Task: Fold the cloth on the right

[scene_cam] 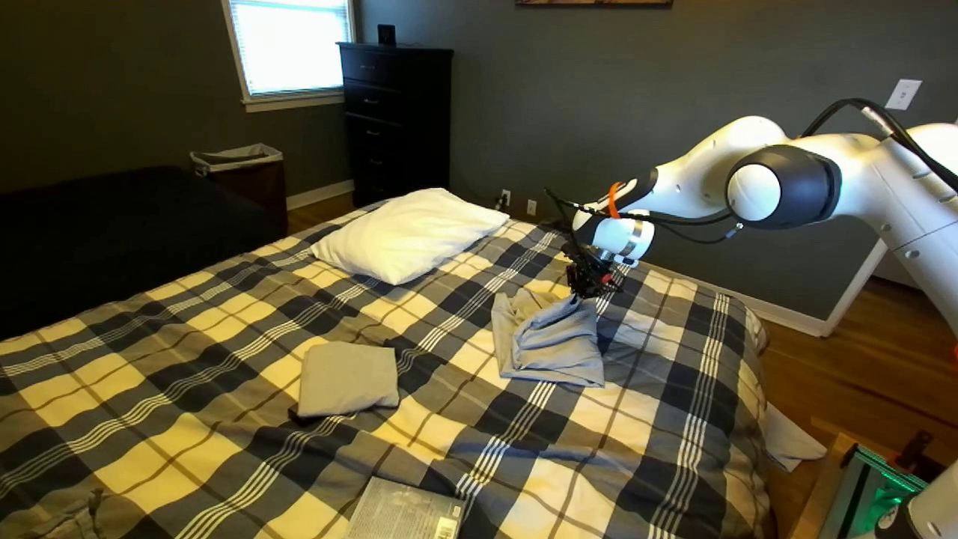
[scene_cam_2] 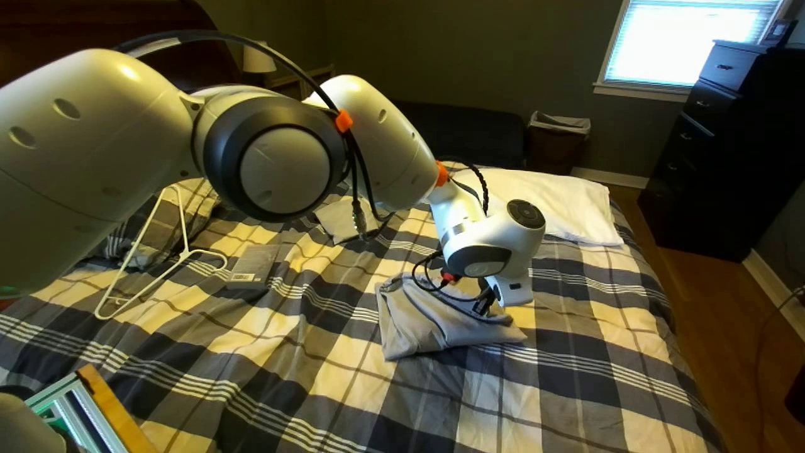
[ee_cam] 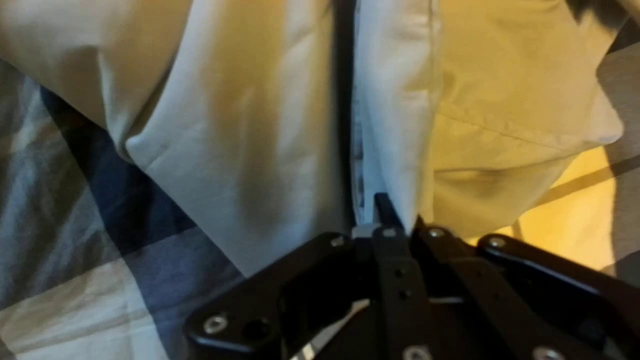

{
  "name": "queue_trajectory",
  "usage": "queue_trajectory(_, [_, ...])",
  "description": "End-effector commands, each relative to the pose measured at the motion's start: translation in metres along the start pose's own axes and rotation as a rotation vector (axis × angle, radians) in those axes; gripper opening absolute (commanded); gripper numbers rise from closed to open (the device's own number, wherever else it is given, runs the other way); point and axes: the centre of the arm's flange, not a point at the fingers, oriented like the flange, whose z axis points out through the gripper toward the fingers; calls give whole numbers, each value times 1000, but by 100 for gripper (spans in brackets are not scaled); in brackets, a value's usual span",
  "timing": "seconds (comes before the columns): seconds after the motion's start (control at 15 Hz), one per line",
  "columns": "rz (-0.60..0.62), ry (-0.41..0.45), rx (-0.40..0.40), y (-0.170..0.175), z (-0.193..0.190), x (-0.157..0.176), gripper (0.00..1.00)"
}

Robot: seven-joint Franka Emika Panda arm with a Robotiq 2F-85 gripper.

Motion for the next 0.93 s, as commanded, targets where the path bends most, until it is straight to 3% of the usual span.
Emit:
queue_trajectory(0.0, [-172,69,83,-28,-7,-31,1])
queue_trajectory(0.2, [-322,102,157,-58,-18,-69,1])
queue_trajectory(0.27, [-241,82,122,-48,-14,-53,1])
queue_trajectory(0.47, [-258,83,132,-54,-14,-64,1])
queue_trajectory(0.67, [-307,58,285,-87,-9,-72,1])
queue_trajectory(0.87, [-385,36,349,-127,-18,-94,1])
